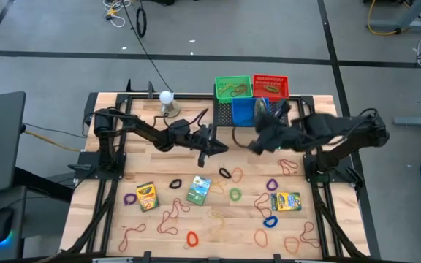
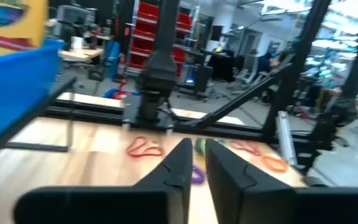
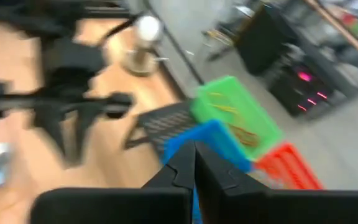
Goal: Pick & Place Office Desk Supplies
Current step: Put the orange rubber band into the green bin
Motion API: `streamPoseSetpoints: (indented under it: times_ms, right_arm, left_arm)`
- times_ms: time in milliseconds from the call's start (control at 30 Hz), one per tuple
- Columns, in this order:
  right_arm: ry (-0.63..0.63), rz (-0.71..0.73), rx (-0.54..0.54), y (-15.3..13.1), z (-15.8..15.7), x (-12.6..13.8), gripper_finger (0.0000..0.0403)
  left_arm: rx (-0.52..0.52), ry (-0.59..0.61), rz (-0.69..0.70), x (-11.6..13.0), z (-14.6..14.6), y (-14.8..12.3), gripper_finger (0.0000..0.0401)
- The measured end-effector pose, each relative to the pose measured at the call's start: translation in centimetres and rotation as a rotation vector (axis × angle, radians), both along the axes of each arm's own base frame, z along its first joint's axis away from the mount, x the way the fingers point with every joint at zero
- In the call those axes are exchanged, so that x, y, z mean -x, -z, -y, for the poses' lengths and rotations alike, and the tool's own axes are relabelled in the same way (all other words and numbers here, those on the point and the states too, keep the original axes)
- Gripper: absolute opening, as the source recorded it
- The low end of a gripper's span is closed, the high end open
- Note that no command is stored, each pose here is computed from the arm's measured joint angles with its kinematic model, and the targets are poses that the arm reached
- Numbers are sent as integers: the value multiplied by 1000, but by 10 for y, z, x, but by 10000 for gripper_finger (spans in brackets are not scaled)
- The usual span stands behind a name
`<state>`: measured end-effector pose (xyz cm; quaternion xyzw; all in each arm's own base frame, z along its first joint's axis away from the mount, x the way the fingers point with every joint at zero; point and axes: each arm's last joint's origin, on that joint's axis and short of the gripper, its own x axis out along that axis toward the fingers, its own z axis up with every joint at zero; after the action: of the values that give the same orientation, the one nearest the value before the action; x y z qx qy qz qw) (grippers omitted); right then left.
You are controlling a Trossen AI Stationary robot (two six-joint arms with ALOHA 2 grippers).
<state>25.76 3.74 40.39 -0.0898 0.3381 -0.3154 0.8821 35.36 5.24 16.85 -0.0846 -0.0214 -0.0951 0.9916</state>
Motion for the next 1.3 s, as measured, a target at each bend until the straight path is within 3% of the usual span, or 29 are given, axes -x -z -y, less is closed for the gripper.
streamPoseSetpoints:
  times_ms: [133, 400, 567, 633, 833, 967, 1200, 1300]
  right_arm:
    - [-140, 51, -27, 35, -15, -7, 7]
    - [-377, 250, -89, 84, -25, 3, 3]
    - [-547, 328, -101, 117, -29, 5, 16]
    - [-600, 355, -102, 129, -30, 6, 22]
    - [-617, 412, -133, 162, -27, 13, 23]
    - [-607, 377, -176, 179, -22, 18, 23]
    - [-587, 354, -170, 186, -8, 17, 22]
    - [-575, 366, -208, 186, -1, 16, 12]
  left_arm:
    - [-28, -39, 0, 14, 1, -4, 7]
    - [-103, -126, -72, 51, 20, -11, 7]
    - [-14, -107, -91, 56, 33, -12, 21]
    - [-32, -122, -120, 55, 39, -10, 30]
    - [-80, -285, -295, 58, 55, 7, 23]
    - [-99, -325, -343, 59, 64, 12, 8]
    - [-40, -336, -383, 61, 65, 15, 9]
    - [30, -347, -412, 62, 65, 18, 9]
